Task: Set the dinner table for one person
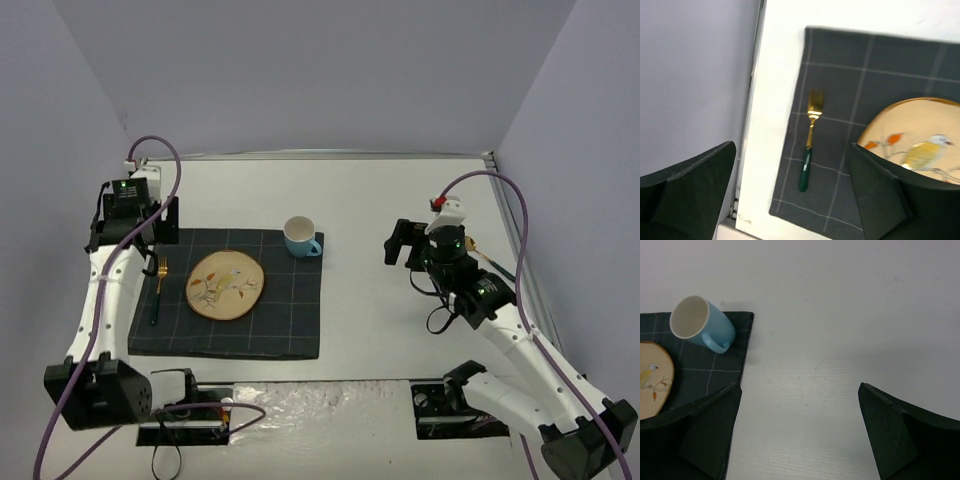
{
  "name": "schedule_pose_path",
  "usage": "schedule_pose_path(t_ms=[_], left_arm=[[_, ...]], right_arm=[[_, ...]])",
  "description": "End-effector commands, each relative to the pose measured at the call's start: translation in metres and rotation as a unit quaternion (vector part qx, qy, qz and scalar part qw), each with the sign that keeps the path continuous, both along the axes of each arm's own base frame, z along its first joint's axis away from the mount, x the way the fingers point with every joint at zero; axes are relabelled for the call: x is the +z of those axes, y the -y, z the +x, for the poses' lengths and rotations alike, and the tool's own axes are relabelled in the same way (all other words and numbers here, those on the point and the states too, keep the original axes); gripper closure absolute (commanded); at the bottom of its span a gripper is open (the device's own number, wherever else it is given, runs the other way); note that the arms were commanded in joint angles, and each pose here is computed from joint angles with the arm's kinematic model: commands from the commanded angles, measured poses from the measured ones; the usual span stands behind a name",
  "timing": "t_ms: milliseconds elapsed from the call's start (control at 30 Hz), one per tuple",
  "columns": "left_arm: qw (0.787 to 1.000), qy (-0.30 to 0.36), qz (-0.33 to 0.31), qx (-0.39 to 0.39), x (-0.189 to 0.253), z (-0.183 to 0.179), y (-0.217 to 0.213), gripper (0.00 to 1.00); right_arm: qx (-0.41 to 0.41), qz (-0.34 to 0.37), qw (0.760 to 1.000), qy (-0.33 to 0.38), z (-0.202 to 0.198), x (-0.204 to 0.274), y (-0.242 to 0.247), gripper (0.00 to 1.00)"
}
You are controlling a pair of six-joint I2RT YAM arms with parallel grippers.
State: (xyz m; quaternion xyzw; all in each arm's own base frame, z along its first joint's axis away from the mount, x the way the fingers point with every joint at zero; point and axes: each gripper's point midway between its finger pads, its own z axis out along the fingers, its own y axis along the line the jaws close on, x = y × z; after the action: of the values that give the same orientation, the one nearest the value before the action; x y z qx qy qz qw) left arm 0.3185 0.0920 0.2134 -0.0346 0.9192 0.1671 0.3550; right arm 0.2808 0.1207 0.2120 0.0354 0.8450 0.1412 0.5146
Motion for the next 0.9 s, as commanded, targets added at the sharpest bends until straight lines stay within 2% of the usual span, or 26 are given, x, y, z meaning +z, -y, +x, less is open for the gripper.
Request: schedule_pose_path(t_ms=[0, 100, 267, 533, 667, 867], left_arm=[[0.995, 0.096, -0.029, -0.007, 0.053, -0.006, 0.041, 0.08], [0.988, 0.134, -0.073, -0.031, 0.063, -0.007, 0.067, 0.03], [0.978, 0.148, -0.12, -0.087, 0.064, -0.006, 0.112, 0.03], [0.973, 0.138, -0.126, -0.132, 0.035, -0.011, 0.143, 0.03], [0.972, 0.129, -0.125, -0.153, 0.023, -0.019, 0.153, 0.03], [0.977, 0.125, -0.082, -0.155, 0.021, -0.025, 0.149, 0.03]], right_arm=[[-0.083, -0.006, 0.997, 0.001, 0.025, 0.014, 0.025, 0.0], [-0.108, -0.016, 0.993, -0.033, 0.035, -0.001, 0.04, 0.0], [-0.155, -0.001, 0.983, -0.094, 0.052, -0.031, 0.078, 0.0], [-0.252, -0.011, 0.955, -0.155, 0.063, -0.064, 0.155, 0.0], [-0.276, -0.023, 0.943, -0.184, 0.065, -0.08, 0.184, 0.0], [-0.285, -0.044, 0.929, -0.233, 0.079, -0.102, 0.211, 0.0]])
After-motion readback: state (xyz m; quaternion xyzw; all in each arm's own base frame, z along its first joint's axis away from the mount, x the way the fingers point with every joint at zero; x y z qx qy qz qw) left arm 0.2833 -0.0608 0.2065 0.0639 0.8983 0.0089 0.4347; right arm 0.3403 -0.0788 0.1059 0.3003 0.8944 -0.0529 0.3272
